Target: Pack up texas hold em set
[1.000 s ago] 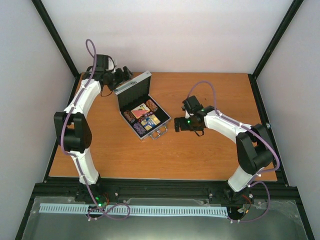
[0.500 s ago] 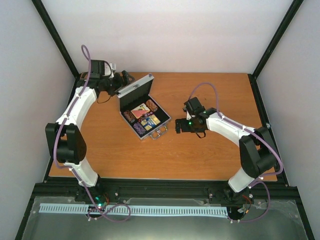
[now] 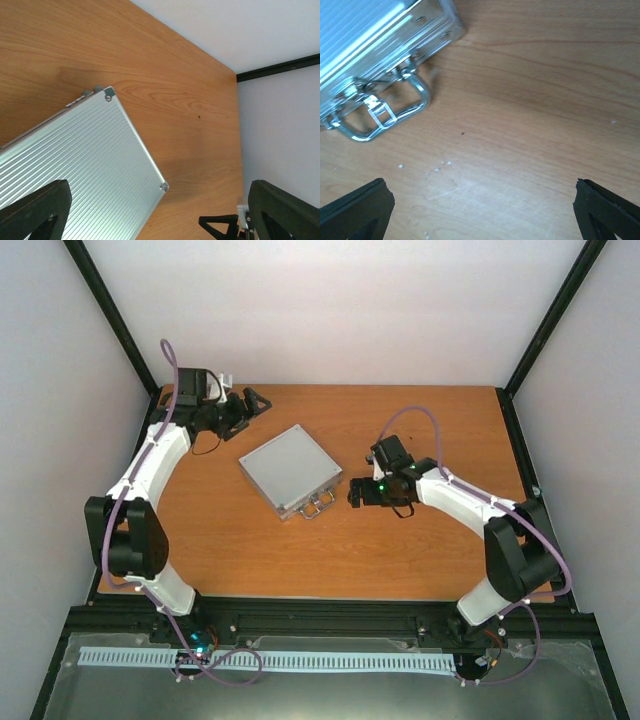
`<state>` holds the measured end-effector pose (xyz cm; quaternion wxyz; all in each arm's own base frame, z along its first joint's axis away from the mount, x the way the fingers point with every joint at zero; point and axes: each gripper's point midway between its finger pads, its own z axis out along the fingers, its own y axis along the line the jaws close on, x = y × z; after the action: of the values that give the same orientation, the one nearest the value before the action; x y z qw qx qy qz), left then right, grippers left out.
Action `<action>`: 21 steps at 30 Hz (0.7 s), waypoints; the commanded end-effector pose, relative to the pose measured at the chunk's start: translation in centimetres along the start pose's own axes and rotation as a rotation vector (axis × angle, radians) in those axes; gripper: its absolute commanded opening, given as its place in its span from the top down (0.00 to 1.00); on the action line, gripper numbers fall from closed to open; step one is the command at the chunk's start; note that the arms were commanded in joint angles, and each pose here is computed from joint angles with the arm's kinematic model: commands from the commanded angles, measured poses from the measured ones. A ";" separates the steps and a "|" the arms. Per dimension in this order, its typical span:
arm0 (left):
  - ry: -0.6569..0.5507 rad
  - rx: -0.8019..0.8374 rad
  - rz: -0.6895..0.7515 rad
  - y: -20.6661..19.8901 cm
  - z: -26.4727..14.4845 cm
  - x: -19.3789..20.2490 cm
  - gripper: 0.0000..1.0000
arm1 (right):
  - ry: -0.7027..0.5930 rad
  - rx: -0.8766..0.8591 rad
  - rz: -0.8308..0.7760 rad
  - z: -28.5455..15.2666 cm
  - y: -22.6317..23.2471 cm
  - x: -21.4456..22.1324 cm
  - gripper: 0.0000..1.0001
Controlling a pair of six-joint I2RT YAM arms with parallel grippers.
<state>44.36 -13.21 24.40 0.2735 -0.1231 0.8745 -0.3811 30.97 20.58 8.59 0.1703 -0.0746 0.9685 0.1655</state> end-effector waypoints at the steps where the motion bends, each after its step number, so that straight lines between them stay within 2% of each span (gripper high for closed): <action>1: -0.003 0.093 0.029 -2.5 -1.2 -0.1 0.00 | -0.029 -0.167 -0.049 -1.5 2.8 -0.3 0.00; 5: 0.021 0.136 0.019 -3.1 -0.1 1.3 0.00 | -0.009 -0.368 -0.118 -2.5 6.2 0.1 0.00; 12: 0.112 0.184 0.059 -4.2 2.7 5.2 0.00 | 0.086 -0.560 -0.159 -1.6 9.0 1.1 0.00; 21: 0.217 0.100 0.044 1.2 6.1 8.7 0.00 | 0.125 -0.630 -0.271 0.1 11.1 0.0 0.00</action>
<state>40.58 -19.77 19.19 0.2021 -0.0597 0.8751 -0.4357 27.74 29.06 10.07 0.0802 -0.2096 0.8866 0.4045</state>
